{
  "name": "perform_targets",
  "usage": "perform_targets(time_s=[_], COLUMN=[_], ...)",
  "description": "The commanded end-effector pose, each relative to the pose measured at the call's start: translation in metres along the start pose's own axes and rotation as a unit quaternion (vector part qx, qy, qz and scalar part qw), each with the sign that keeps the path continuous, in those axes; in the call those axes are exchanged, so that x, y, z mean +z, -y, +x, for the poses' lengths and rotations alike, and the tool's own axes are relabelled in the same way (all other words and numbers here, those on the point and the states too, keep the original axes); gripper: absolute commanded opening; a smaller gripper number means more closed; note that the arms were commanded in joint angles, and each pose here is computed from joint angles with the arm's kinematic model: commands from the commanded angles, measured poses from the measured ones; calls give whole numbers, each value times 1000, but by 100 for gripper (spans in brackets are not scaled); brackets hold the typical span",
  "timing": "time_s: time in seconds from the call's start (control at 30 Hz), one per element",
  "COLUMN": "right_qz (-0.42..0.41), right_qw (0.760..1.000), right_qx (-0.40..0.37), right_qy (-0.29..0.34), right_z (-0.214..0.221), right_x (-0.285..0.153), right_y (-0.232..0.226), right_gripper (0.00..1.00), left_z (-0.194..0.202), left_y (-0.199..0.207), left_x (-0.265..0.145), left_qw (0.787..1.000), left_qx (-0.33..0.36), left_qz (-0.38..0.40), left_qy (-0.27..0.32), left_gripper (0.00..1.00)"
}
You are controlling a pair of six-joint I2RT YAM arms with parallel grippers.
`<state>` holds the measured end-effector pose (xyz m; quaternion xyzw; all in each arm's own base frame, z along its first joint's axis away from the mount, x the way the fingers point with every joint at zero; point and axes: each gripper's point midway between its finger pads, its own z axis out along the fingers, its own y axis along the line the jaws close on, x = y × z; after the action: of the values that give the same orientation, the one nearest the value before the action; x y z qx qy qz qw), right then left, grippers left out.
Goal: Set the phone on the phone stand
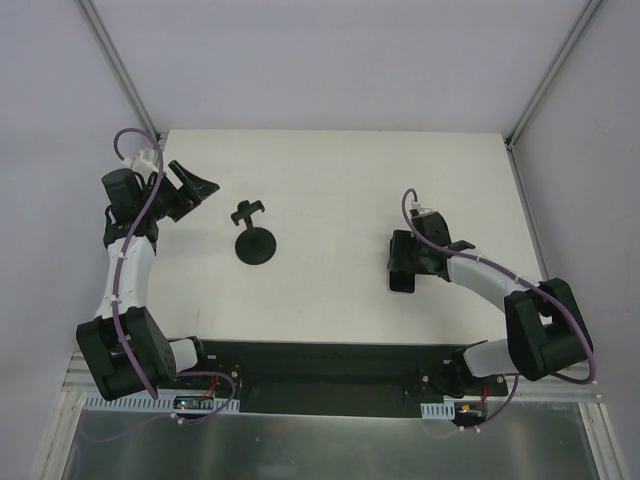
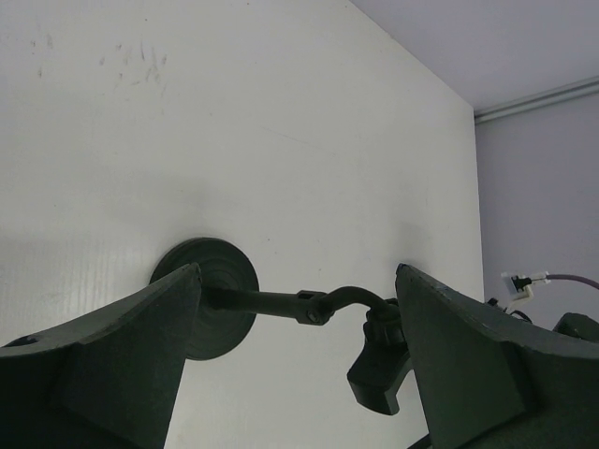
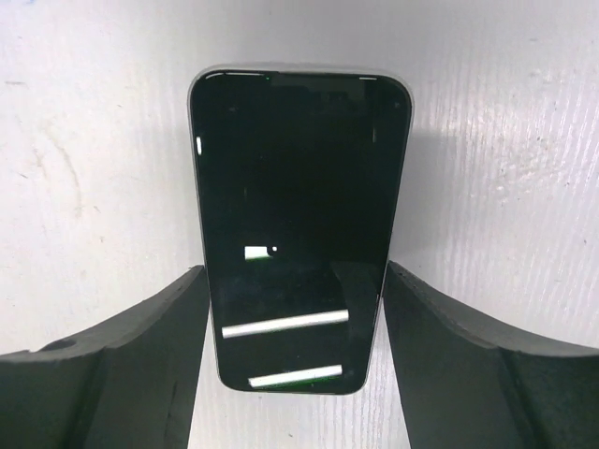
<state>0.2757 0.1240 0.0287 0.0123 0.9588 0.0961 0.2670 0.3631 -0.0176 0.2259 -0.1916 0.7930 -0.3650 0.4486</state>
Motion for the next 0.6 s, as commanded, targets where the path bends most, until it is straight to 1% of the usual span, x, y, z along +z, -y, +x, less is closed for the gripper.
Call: perform_targets(time_s=[0.0, 0.2, 0.3, 0.33, 0.37, 0.43, 0.47, 0.5, 0.57], right_qz=[-33, -53, -60, -65, -82, -101, -101, -97, -95], right_qw=[997, 995, 993, 991, 990, 987, 986, 986, 986], right_qx=[-22, -36, -53, -55, -60, -65, -66, -69, -70], right_qy=[73, 82, 92, 105, 100, 108, 115, 119, 115], right_z=[-37, -32, -27, -31, -25, -29, -31, -32, -31], right_x=[-11, -9, -6, -6, -6, -10, -13, -13, -13], right_y=[-18, -26, -27, -29, -33, -41, -42, -41, -41], right_gripper=[1, 1, 1, 1, 1, 1, 1, 1, 1], left_z=[-10, -15, -16, -14, -16, -13, -2, 3, 23], left_y=[19, 27, 47, 54, 65, 87, 103, 120, 143], left_x=[-2, -6, -9, -11, -14, -28, -29, -40, -45], left_qw=[999, 998, 997, 996, 995, 993, 991, 989, 986], left_qx=[35, 52, 72, 82, 90, 105, 113, 123, 130], left_qz=[26, 28, 37, 35, 40, 50, 65, 79, 99], left_qy=[7, 21, 9, 7, 11, 26, 19, 27, 21], left_gripper=[83, 83, 81, 81, 81, 82, 82, 82, 82])
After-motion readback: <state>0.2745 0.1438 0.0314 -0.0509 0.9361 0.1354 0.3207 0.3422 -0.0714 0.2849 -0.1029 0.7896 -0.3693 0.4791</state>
